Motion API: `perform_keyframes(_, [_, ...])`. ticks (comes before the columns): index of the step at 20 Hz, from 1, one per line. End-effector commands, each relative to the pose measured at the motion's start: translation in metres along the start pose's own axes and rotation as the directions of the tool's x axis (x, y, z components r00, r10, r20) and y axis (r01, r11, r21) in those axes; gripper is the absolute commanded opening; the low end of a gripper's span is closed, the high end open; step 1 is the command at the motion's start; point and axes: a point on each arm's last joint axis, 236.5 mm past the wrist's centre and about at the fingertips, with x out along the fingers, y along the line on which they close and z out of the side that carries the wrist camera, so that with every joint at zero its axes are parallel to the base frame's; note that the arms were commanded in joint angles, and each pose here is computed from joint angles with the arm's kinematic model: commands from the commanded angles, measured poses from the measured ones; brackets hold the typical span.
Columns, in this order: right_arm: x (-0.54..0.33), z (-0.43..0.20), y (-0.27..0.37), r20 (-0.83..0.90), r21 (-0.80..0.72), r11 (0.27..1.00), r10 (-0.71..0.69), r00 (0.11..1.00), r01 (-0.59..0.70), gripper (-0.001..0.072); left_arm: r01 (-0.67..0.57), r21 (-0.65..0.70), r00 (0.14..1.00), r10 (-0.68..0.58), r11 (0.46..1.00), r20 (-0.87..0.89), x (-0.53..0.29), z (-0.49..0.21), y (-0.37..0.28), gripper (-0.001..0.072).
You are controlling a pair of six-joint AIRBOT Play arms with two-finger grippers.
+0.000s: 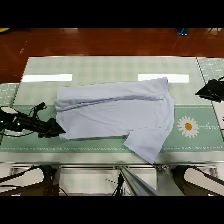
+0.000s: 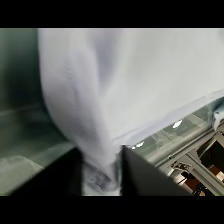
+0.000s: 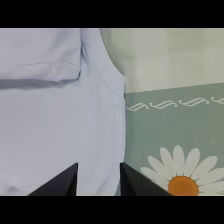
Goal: Fold the shirts.
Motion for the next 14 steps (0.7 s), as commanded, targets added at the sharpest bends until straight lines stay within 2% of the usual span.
perform_keyframes(1, [-0.013,-0.001,0.007,0.029,-0.02,1.0,-0.006,1.0,0.007,0.0361,-0.011,-0.015,1.0,0.011,1.0,-0.019,0.011,0.002,0.005,0.0103])
perform_keyframes(2, [-0.014,-0.007,-0.002,0.007,-0.025,0.998,-0.05,0.999,0.05,0.0361,-0.011,-0.014,1.0,0.011,1.0,-0.018,0.011,0.002,0.005,0.0026])
perform_keyframes(4, [-0.009,-0.027,-0.028,-0.06,0.003,0.99,-0.142,0.988,0.142,0.0362,-0.007,-0.013,1.0,0.007,1.0,-0.024,0.01,0.0,0.004,0.0025])
perform_keyframes(5, [0.0,-0.041,-0.031,-0.104,0.025,0.989,-0.139,0.985,0.143,0.0361,-0.004,-0.007,1.0,0.004,1.0,-0.029,0.01,-0.001,0.003,0.0025])
perform_keyframes(7, [0.023,-0.074,-0.016,-0.189,0.063,0.996,-0.043,0.981,0.056,0.0361,0.001,0.025,0.999,0.0,1.0,-0.037,0.01,-0.003,0.002,0.0025])
perform_keyframes(10, [0.047,-0.131,-0.027,-0.283,0.045,0.994,-0.081,0.956,0.098,0.0395,0.005,0.046,0.999,-0.003,0.999,-0.041,0.009,-0.004,0.001,0.0025])
perform_keyframes(11, [0.054,-0.149,-0.026,-0.302,0.06,0.994,-0.072,0.951,0.094,0.0399,0.006,0.054,0.999,-0.003,0.999,-0.041,0.009,-0.004,0.001,0.0025])
perform_keyframes(12, [0.061,-0.163,-0.023,-0.305,0.072,0.994,-0.054,0.951,0.079,0.0441,0.006,0.06,0.999,-0.004,0.998,-0.04,0.009,-0.004,0.0,0.0024])
perform_keyframes(14, [0.073,-0.177,-0.01,-0.274,0.09,0.996,0.002,0.962,0.024,0.0448,0.006,0.071,0.999,-0.003,0.997,-0.04,0.009,-0.004,0.0,0.0025])
